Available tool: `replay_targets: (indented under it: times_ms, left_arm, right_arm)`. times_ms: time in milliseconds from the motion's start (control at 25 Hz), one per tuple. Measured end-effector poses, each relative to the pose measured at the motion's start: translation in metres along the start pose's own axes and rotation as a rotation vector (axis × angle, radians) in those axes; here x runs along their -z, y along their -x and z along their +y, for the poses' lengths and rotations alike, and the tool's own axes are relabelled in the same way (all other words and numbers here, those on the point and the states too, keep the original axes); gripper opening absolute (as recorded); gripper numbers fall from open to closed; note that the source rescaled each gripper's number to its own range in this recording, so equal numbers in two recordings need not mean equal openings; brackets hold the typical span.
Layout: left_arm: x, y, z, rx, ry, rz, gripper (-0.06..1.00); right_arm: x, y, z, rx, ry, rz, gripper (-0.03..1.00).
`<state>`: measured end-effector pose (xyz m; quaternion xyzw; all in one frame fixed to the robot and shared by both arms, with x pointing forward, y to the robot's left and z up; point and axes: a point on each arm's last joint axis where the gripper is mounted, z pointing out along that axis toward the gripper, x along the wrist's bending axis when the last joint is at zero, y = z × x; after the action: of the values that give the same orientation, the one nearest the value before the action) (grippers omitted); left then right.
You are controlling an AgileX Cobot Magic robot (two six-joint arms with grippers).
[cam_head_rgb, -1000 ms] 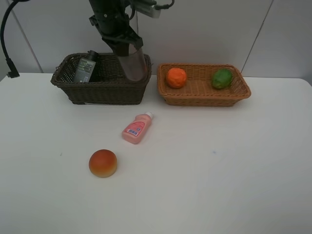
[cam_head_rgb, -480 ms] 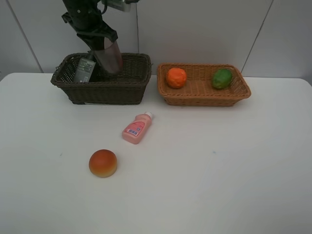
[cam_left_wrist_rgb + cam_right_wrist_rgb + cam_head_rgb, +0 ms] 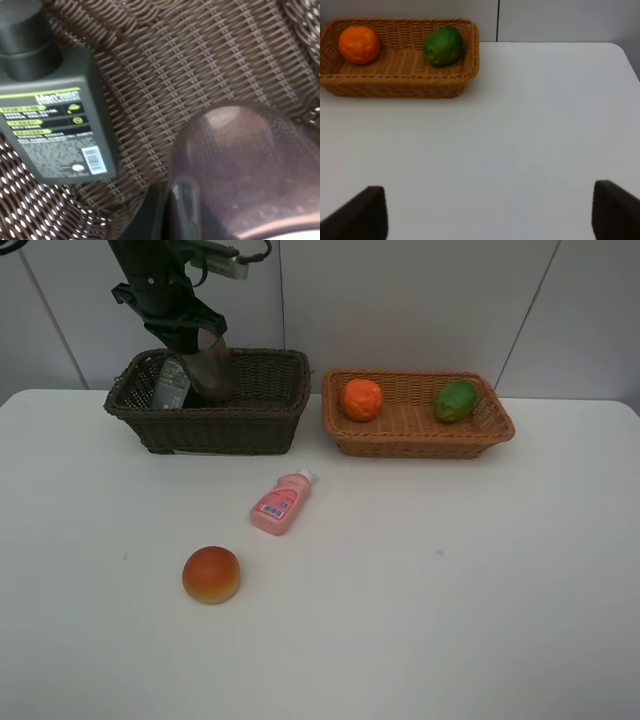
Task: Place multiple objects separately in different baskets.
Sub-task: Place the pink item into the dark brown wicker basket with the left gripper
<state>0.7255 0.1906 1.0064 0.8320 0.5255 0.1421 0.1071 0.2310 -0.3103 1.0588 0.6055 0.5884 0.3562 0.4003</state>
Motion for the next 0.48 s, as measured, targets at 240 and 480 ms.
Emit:
replay_targets:
  times_ms: [240, 480]
  left_arm:
    - [-0.025, -0.005, -0.001, 0.028, -0.005, 0.022, 0.0]
    - [-0.031, -0.006, 0.004, 0.034, 0.045, 0.031, 0.0]
  right_arm:
    - [0.0, 0.0, 0.0, 0.0, 0.0, 0.0, 0.7]
    - [0.0, 0.0, 0.0, 0.0, 0.0, 0.0, 0.7]
